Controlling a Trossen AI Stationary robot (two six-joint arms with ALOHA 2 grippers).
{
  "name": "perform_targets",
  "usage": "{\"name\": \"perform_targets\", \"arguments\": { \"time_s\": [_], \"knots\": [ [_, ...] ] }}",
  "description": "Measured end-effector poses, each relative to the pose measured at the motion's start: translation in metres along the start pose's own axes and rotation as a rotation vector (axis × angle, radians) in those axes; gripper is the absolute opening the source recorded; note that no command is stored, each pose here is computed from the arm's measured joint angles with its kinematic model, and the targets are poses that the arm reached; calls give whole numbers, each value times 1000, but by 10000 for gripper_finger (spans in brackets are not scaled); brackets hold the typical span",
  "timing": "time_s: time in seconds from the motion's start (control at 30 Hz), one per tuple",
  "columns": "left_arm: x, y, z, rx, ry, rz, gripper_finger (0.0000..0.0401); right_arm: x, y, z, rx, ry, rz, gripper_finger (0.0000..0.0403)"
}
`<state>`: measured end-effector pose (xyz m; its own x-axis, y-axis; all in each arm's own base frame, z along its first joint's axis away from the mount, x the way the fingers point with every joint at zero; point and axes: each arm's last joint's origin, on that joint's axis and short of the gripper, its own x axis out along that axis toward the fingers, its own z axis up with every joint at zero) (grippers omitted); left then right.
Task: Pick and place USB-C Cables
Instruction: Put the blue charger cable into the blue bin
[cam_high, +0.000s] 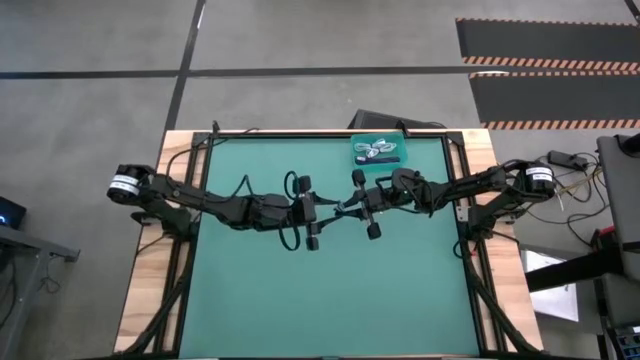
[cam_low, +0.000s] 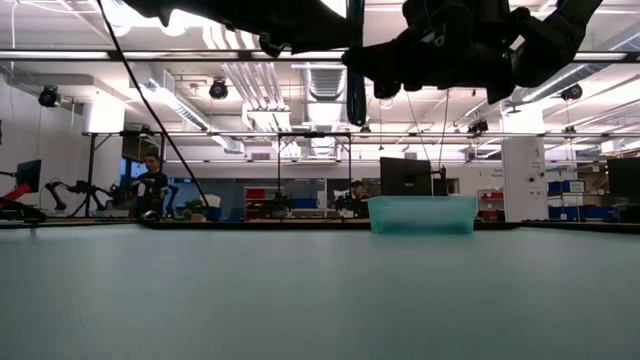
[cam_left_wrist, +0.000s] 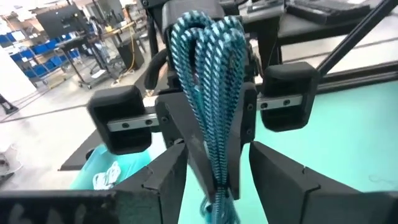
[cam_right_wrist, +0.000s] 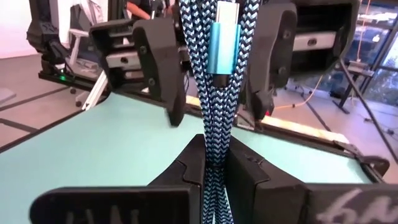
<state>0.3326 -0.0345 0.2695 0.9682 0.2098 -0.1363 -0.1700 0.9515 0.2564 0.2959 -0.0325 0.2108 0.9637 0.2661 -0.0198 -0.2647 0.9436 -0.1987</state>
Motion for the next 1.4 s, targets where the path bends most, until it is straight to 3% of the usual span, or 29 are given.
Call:
{"name": "perform_targets", "arguments": {
  "time_s": [0.27, 0.57, 1.1, 1.4],
  "knots": [
    [-9, 4, 2, 20, 56, -2, 158, 3, -2, -2, 49, 83, -12, 28],
    [-18, 9, 8, 21, 70, 0, 158, 7, -7, 1, 77, 284, -71, 28],
    [-23, 9, -5, -44, 218, 26, 158, -5, -19, 15, 54, 869, -157, 28],
    [-23, 8, -7, -81, 235, 30, 158, -24, -51, 46, 76, 1115, -270, 28]
  ]
}}
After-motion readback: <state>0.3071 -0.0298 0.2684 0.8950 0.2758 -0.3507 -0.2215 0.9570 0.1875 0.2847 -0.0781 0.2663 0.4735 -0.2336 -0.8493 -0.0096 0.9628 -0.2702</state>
